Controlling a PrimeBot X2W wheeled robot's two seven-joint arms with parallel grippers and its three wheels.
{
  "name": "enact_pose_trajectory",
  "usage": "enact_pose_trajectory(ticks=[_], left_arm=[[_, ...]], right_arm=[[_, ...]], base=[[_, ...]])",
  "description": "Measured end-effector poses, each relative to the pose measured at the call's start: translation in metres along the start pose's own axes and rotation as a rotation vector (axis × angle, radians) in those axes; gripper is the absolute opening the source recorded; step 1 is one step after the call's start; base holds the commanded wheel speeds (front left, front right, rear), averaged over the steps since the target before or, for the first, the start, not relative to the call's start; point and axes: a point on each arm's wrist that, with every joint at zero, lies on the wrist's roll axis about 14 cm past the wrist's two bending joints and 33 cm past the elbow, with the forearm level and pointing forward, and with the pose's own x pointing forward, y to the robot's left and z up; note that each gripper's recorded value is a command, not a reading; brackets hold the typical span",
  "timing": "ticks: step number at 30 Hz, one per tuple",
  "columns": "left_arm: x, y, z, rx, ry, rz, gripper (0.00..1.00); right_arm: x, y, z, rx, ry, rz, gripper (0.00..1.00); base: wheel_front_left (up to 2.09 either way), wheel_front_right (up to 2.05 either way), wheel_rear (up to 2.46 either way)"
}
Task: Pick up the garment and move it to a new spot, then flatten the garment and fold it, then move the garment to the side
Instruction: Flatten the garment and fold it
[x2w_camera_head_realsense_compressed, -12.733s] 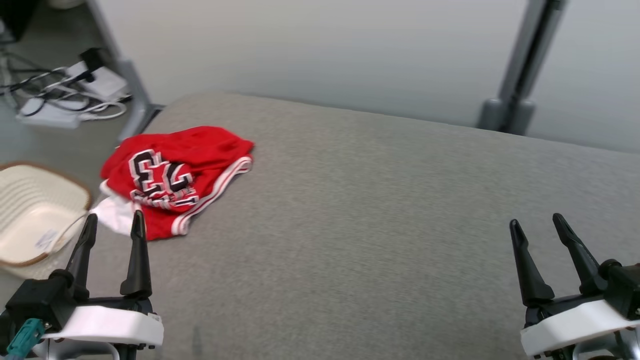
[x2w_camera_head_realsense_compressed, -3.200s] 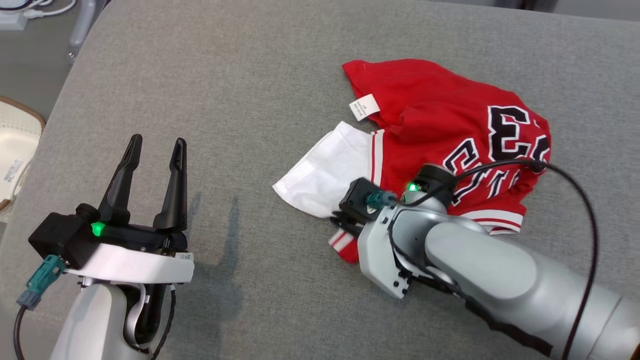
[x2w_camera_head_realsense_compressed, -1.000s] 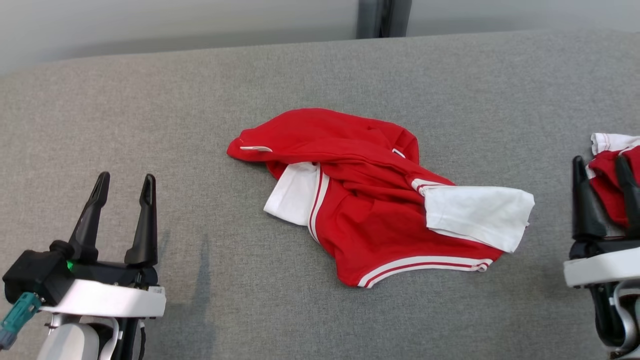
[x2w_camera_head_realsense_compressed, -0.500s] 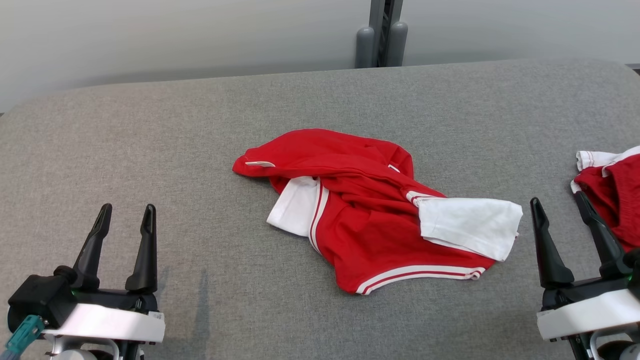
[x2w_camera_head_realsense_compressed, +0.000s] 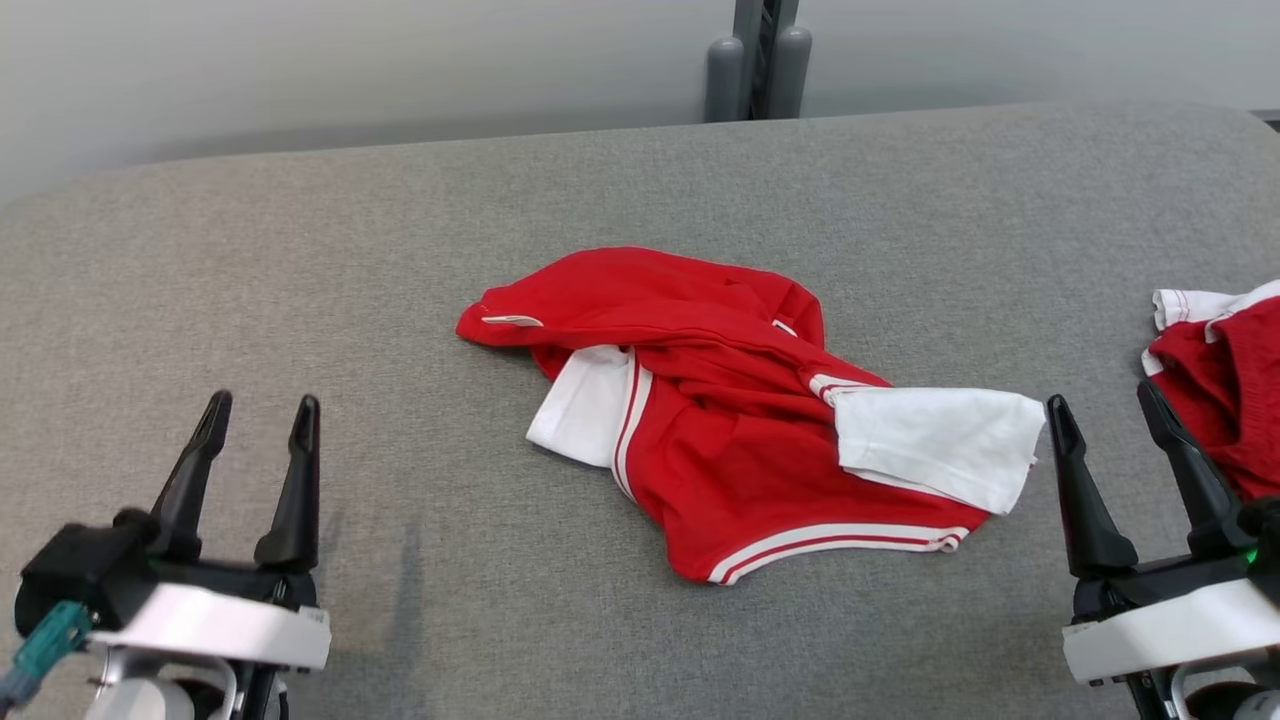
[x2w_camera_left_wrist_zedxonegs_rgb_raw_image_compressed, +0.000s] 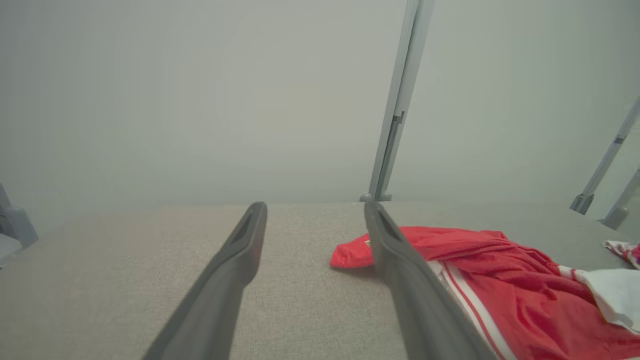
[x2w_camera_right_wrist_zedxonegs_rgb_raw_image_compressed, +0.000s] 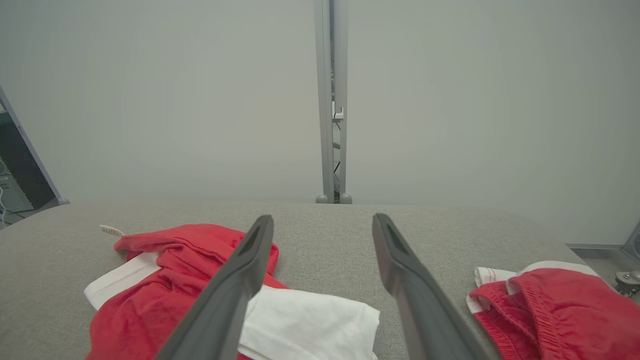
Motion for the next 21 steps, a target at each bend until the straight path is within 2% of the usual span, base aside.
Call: enact_pose_trajectory(ticks=[6, 11, 13, 21], left_arm=[[0.037, -0.034, -0.010, 0.032, 0.100, -0.140, 1.00], [0.074, -0.056, -0.030, 0.007, 0.213, -0.226, 1.00], [0.081, -0.058, -0.038, -0.006, 0.246, -0.235, 1.00], [0.113, -0.056, -0.118, -0.053, 0.550, -0.247, 1.00]], right_arm=[[0.001, -0.007, -0.003, 0.005, 0.005, -0.020, 1.00], [0.005, -0.014, -0.009, 0.010, 0.010, -0.044, 1.00], [0.005, -0.016, -0.010, 0.010, 0.012, -0.052, 1.00], [0.002, -0.034, -0.034, 0.026, 0.061, -0.119, 1.00]], base=[[0.00, 0.00, 0.00], [0.00, 0.00, 0.00], [0.00, 0.00, 0.00], [0.00, 0.00, 0.00]])
